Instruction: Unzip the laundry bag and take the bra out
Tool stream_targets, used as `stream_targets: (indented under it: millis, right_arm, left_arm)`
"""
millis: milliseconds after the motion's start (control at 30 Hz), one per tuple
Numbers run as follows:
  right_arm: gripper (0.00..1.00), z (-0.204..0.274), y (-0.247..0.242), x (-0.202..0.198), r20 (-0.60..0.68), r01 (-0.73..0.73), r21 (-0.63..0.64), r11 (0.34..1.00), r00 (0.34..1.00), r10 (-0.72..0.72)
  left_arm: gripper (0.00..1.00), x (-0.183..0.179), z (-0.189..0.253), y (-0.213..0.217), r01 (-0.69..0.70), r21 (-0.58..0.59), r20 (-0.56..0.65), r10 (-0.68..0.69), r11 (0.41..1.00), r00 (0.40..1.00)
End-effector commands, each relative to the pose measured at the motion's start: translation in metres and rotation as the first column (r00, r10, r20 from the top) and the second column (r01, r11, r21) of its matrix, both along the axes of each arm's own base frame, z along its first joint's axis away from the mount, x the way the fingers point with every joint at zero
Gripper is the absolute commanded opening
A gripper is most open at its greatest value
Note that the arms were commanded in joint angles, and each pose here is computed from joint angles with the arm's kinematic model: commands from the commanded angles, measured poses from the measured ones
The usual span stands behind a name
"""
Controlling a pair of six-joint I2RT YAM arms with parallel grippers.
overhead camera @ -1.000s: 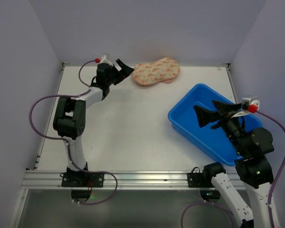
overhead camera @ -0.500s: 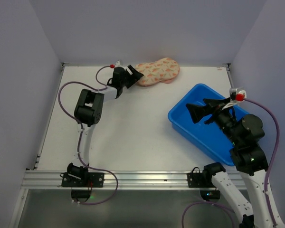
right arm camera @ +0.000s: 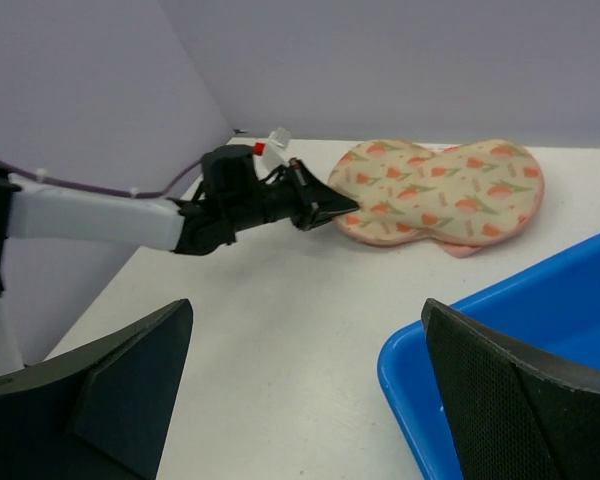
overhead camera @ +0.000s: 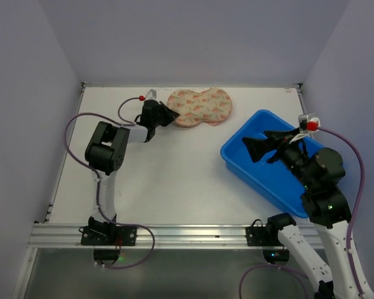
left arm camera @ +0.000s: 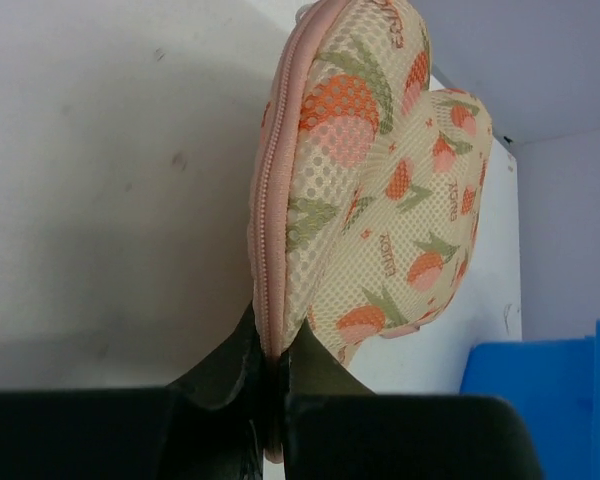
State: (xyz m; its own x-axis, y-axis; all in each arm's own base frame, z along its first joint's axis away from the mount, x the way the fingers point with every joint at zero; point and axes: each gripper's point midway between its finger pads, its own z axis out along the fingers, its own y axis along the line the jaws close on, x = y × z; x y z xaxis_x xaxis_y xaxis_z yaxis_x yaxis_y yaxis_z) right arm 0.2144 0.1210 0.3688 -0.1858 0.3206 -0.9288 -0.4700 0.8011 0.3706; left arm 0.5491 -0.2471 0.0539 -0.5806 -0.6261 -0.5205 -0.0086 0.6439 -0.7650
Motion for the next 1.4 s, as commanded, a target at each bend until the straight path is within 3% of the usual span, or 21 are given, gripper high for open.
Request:
stream_targets:
  millis: [0, 33, 67, 133, 167, 233, 267, 333, 367, 400, 467, 533, 567, 667, 733, 833, 967, 1200, 1367]
  right_arm:
    - [0.99, 0.01, -0.004, 0.003, -0.011, 0.036, 0.033, 0.999, 0.999, -0.036]
    - [0.99, 0.008, -0.002, 0.004, -0.017, 0.027, 0.031, 0.999, 1.0, -0.026]
    - [0.99, 0.003, 0.004, 0.003, -0.032, -0.012, 0.027, 1.0, 0.999, 0.013]
    - [0.99, -0.002, 0.011, 0.004, -0.052, -0.045, 0.036, 0.998, 0.998, 0.047]
    - [0.99, -0.007, 0.015, 0.006, -0.07, -0.063, 0.042, 0.997, 0.995, 0.065]
    - [0.99, -0.013, 0.025, 0.006, -0.091, -0.115, 0.061, 0.991, 0.989, 0.121]
    - [0.99, -0.014, 0.028, 0.006, -0.095, -0.133, 0.067, 0.989, 0.986, 0.139]
    - [0.99, -0.019, 0.036, 0.007, -0.114, -0.17, 0.078, 0.982, 0.977, 0.178]
    - [0.99, -0.022, 0.038, 0.008, -0.123, -0.18, 0.081, 0.98, 0.974, 0.189]
    - [0.99, -0.024, 0.04, 0.01, -0.131, -0.189, 0.084, 0.978, 0.971, 0.199]
    - [0.99, -0.026, 0.045, 0.009, -0.139, -0.217, 0.086, 0.972, 0.964, 0.227]
    - [0.99, -0.028, 0.047, 0.01, -0.148, -0.225, 0.084, 0.971, 0.96, 0.236]
    - [0.99, -0.029, 0.048, 0.009, -0.151, -0.23, 0.081, 0.97, 0.959, 0.24]
    - [0.99, -0.033, 0.047, 0.01, -0.157, -0.227, 0.064, 0.972, 0.959, 0.234]
    - [0.99, -0.035, 0.046, 0.01, -0.165, -0.22, 0.06, 0.974, 0.96, 0.227]
    - [0.99, -0.037, 0.046, 0.01, -0.171, -0.221, 0.054, 0.974, 0.959, 0.227]
    - [0.99, -0.042, 0.044, 0.01, -0.183, -0.214, 0.038, 0.976, 0.959, 0.218]
    - [0.99, -0.045, 0.036, 0.006, -0.178, -0.189, -0.001, 0.982, 0.966, 0.186]
    - [0.99, -0.053, 0.036, 0.006, -0.185, -0.19, -0.003, 0.982, 0.965, 0.186]
  left_arm:
    - [0.0, -0.028, 0.079, 0.047, -0.066, 0.03, 0.178, 0.059, 0.997, 0.982]
    - [0.0, -0.038, 0.082, 0.057, -0.074, 0.029, 0.173, 0.068, 0.997, 0.983]
    - [0.0, -0.059, 0.057, 0.077, -0.091, 0.048, 0.104, 0.086, 0.995, 0.991]
    - [0.0, -0.081, 0.076, 0.102, -0.133, 0.039, 0.114, 0.128, 0.99, 0.985]
    - [0.0, -0.107, 0.047, 0.115, -0.16, 0.073, 0.032, 0.158, 0.984, 0.987]
    - [0.0, -0.134, 0.059, 0.129, -0.226, 0.061, 0.022, 0.225, 0.972, 0.974]
    - [0.06, -0.162, 0.029, 0.14, -0.257, 0.088, -0.06, 0.263, 0.962, 0.963]
    - [0.2, -0.187, 0.037, 0.14, -0.297, 0.001, -0.077, 0.296, 0.955, 0.952]
    - [0.39, -0.213, 0.017, 0.137, -0.28, -0.003, -0.136, 0.277, 0.96, 0.951]
    - [0.46, -0.221, 0.029, 0.131, -0.26, -0.037, -0.109, 0.254, 0.965, 0.961]
    - [0.59, -0.243, 0.031, 0.108, -0.148, -0.022, -0.124, 0.144, 0.989, 0.982]
    - [0.72, -0.261, 0.055, 0.078, 0.01, 0.024, -0.033, -0.009, 1.0, 0.999]
    - [0.82, -0.27, 0.065, 0.064, 0.098, 0.024, -0.028, -0.097, 0.995, 0.995]
    - [0.99, -0.289, 0.092, 0.045, 0.27, 0.063, 0.017, -0.272, 0.961, 0.962]
    - [1.0, -0.291, 0.104, 0.046, 0.316, 0.136, 0.052, -0.325, 0.939, 0.944]
    - [1.0, -0.281, 0.117, 0.061, 0.312, 0.296, 0.013, -0.33, 0.903, 0.944]
    - [1.0, -0.244, 0.141, 0.085, 0.224, 0.464, -0.018, -0.243, 0.857, 0.97]
    - [0.97, -0.197, 0.126, 0.106, 0.212, 0.397, -0.085, -0.194, 0.893, 0.977]
    - [0.97, -0.168, 0.095, 0.132, 0.145, 0.441, -0.115, -0.104, 0.886, 0.988]
